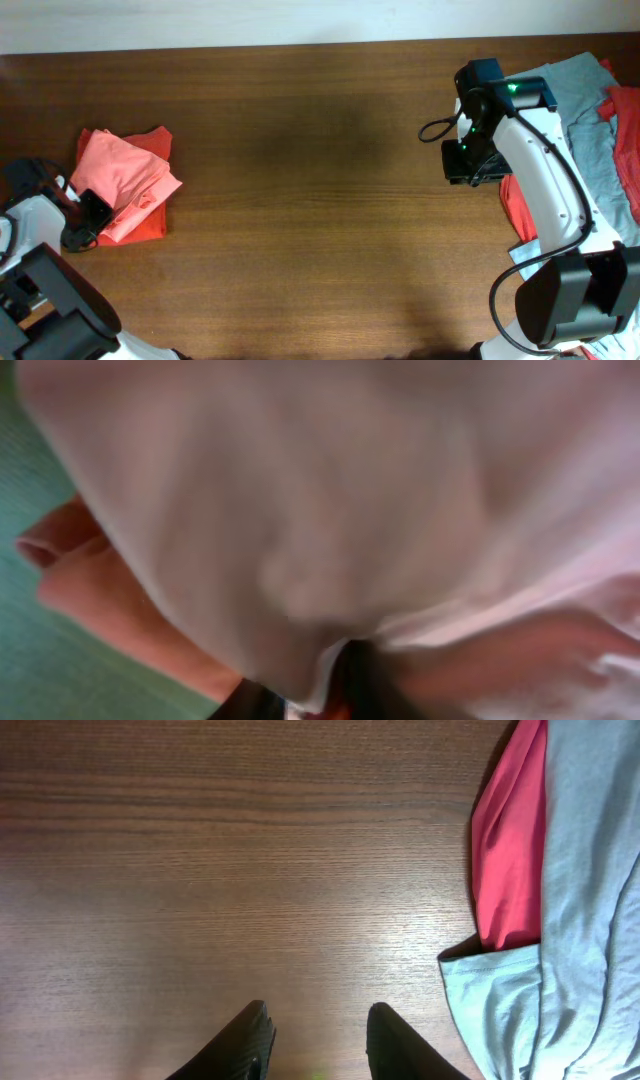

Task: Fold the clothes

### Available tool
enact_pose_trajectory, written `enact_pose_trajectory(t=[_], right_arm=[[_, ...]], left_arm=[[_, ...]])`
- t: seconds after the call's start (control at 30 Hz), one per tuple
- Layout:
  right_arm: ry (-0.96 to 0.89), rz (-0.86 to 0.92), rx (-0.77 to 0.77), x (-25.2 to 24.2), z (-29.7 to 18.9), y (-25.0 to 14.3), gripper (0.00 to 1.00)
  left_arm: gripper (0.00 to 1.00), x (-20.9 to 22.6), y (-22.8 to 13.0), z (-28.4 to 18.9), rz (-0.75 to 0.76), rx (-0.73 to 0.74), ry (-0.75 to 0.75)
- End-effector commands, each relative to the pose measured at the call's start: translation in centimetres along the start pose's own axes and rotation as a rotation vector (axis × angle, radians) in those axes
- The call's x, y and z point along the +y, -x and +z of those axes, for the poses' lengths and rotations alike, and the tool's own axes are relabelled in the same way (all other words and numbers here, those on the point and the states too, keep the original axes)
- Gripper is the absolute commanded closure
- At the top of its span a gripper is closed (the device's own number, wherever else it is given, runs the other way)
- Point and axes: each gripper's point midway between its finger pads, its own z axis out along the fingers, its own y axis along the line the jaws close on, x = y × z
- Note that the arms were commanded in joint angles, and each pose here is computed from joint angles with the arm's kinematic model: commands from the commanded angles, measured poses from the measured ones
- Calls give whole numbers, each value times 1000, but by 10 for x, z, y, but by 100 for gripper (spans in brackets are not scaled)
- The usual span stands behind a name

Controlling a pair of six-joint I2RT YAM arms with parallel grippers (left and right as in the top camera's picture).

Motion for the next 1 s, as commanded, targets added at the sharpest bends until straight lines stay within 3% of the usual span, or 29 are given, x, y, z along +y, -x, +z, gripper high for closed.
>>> enact_pose_trajectory(t=[0.0, 0.43, 0.6, 0.83, 0.97], right_arm=[[-6, 12, -31, -4, -10, 2, 63], [-6, 13, -31, -4, -10, 2, 63], [-6, 13, -31, -4, -10, 2, 63], [-6, 13, -31, -4, -10, 2, 63], [-6, 13, -32, -4, -10, 2, 63]], left_arm=[[84, -22, -7, 3, 22, 34, -130], [84, -53, -4, -18, 33, 65, -298], [95, -58, 6, -31, 32, 36, -334], [97, -74, 15, -68, 32, -20, -472], [97, -73, -3, -75, 9, 45, -465]])
